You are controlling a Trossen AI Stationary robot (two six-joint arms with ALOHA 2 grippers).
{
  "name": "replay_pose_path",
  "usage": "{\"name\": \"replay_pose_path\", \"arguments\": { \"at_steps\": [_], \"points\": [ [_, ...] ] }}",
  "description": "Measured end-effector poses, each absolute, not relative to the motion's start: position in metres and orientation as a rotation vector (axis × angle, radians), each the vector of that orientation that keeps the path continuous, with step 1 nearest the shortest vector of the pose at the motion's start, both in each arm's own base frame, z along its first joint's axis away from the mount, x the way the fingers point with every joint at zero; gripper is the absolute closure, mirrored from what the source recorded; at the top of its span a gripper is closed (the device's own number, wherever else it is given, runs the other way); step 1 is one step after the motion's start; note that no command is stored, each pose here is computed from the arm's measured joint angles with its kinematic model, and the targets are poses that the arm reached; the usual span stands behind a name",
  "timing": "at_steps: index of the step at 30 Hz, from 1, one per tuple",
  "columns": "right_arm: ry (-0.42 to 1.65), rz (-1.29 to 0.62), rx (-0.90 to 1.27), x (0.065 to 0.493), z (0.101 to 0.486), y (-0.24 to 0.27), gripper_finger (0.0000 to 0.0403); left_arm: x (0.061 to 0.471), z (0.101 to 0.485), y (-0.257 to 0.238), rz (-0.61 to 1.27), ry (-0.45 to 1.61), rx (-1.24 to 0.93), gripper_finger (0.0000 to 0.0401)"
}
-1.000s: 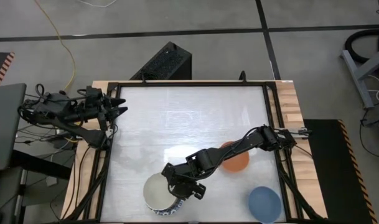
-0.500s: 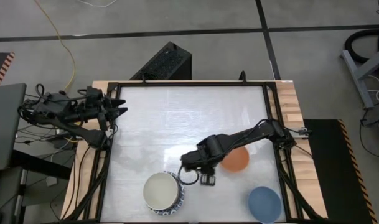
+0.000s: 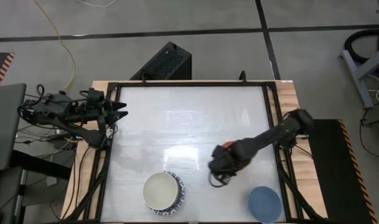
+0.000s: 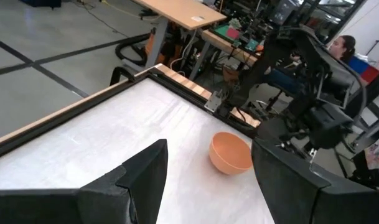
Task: Nest bowls inside each other
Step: Stack the yellow bowl on top of the white bowl
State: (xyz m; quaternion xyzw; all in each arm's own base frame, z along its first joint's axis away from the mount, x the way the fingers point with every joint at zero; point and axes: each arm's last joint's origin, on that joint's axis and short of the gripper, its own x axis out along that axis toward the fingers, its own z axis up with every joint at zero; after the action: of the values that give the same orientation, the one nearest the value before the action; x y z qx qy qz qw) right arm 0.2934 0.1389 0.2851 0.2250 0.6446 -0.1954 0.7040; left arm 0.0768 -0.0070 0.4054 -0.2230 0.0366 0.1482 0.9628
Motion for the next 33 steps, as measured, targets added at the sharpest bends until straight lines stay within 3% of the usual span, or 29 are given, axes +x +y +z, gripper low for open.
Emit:
{"name": "replay_pose_path", "arguments": {
  "at_steps": [9, 18, 22, 25, 30, 33],
  "points": [
    [1.276, -0.382, 0.681, 0.273, 0.239, 0.142, 0.0224, 0.077, 0.405, -0.007, 0.301, 0.075, -0.452, 0.0180],
    [1.382, -0.434, 0.548, 0.287, 0.196, 0.139, 0.0225, 0.076, 0.401, -0.006, 0.347, 0.100, -0.471, 0.0180],
    [1.384, -0.410, 0.549, 0.292, 0.195, 0.141, 0.0232, 0.076, 0.401, -0.006, 0.350, 0.100, -0.477, 0.0180],
    [1.383, -0.422, 0.561, 0.292, 0.195, 0.141, 0.0263, 0.076, 0.401, -0.006, 0.350, 0.100, -0.478, 0.0180],
    [1.374, -0.444, 0.574, 0.292, 0.197, 0.140, 0.0376, 0.076, 0.401, -0.006, 0.350, 0.100, -0.478, 0.0180],
    [1.370, -0.450, 0.571, 0.293, 0.202, 0.140, 0.0388, 0.076, 0.401, -0.006, 0.351, 0.103, -0.476, 0.0180]
  ]
}}
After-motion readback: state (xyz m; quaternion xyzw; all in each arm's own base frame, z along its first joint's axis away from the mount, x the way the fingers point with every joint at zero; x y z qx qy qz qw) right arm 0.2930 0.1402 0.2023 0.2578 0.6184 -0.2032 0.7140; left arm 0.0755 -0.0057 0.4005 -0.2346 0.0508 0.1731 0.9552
